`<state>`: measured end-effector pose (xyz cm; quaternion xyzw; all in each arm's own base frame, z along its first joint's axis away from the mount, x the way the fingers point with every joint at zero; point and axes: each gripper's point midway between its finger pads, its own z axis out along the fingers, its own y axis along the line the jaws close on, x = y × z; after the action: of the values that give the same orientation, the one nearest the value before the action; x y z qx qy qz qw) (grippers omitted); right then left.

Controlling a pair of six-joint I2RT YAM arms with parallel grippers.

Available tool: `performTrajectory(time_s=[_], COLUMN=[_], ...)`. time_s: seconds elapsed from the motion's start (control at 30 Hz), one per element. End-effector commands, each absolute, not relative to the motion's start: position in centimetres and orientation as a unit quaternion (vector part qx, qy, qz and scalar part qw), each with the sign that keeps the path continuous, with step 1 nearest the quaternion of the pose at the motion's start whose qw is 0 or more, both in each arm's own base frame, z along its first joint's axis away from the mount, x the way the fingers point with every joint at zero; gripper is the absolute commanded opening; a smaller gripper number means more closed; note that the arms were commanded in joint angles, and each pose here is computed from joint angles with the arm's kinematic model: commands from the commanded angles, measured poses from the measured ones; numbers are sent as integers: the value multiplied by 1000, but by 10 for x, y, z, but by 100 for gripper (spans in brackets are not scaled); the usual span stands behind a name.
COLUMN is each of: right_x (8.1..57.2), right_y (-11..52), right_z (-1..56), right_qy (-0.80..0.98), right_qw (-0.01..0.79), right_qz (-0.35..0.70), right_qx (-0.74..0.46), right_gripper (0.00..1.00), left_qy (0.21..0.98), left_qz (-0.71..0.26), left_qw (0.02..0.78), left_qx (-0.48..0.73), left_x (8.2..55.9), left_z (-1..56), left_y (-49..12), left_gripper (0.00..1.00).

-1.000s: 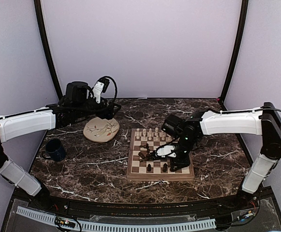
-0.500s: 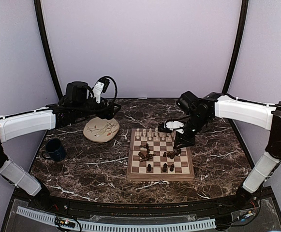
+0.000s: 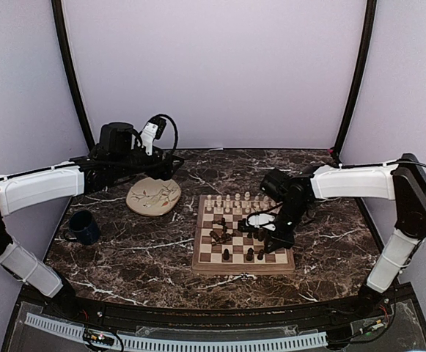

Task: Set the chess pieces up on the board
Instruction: Adjust the bishop at c8.

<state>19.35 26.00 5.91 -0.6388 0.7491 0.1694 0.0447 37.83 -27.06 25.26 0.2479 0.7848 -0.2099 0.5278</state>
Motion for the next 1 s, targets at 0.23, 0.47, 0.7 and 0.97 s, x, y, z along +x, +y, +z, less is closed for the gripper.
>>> performTrajectory(time_s=[0.23,0.47,0.7,0.97], right_x=[197,195,188,185], right_y=[270,272,269,270], right_z=[41,41,40,42], right_qy=[750,748,744,740], right_qw=[45,39,32,30], right_qz=[173,184,186,188], right_qx=[-637,-637,-641,-645], right_gripper=[3,4,4,5], left_qy=[776,776,777,777], left_qz=[-217,-217,-220,-221], left_qw=[535,535,532,531], left_qx=[254,254,255,255], left_x=[378,378,378,378], left_z=[263,263,262,261], left_y=[-276,-276,-277,-277], left_gripper=[88,87,88,88])
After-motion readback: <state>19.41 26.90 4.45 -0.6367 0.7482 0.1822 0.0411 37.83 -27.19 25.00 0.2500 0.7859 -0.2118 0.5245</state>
